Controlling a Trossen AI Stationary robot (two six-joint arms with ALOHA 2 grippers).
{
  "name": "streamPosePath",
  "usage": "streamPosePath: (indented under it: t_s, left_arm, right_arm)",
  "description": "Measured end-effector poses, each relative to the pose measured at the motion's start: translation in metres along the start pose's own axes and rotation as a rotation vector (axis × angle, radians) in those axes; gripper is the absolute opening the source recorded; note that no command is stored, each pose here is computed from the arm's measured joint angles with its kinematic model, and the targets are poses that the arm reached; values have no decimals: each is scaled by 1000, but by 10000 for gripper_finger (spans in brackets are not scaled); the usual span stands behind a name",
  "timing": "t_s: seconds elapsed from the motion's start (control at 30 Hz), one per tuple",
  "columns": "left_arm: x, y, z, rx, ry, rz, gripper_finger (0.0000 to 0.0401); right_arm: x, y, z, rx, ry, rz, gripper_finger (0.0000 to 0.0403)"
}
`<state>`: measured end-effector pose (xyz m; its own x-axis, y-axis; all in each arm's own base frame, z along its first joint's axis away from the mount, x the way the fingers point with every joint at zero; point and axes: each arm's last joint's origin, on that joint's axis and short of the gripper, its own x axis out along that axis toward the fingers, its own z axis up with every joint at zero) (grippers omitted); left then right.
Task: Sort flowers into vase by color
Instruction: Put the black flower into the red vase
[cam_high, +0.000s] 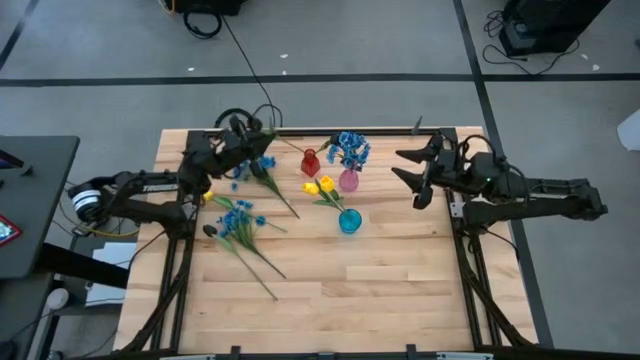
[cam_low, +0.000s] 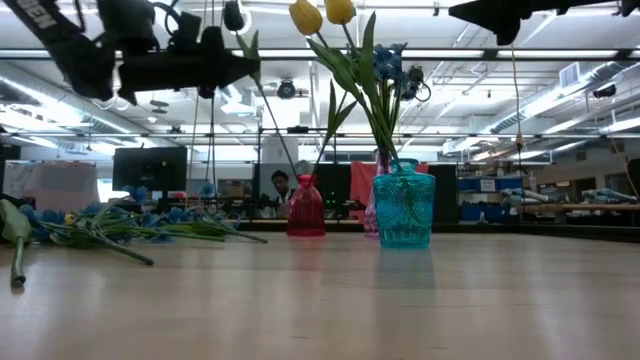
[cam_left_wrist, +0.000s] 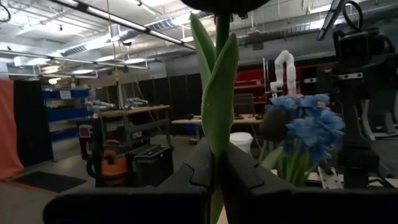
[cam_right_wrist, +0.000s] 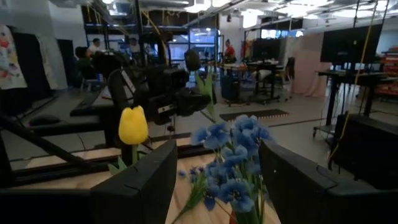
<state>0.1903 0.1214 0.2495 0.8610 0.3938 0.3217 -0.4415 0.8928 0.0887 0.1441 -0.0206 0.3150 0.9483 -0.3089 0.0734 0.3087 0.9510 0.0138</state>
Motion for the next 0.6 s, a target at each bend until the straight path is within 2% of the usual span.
streamPosePath:
  t_s: [0.23, 0.5, 0.6]
  left_arm:
    - [20, 6, 2, -72, -4, -60, 22]
    - [14, 11, 19, -44, -60, -31, 22]
    - [11, 12, 21, -48, -37, -34, 22]
  right_arm:
    - [0, -2, -3, 13, 29, -16, 235]
    - [1, -3, -3, 16, 30, -23, 235]
    - [1, -5, -3, 16, 30, -33, 235]
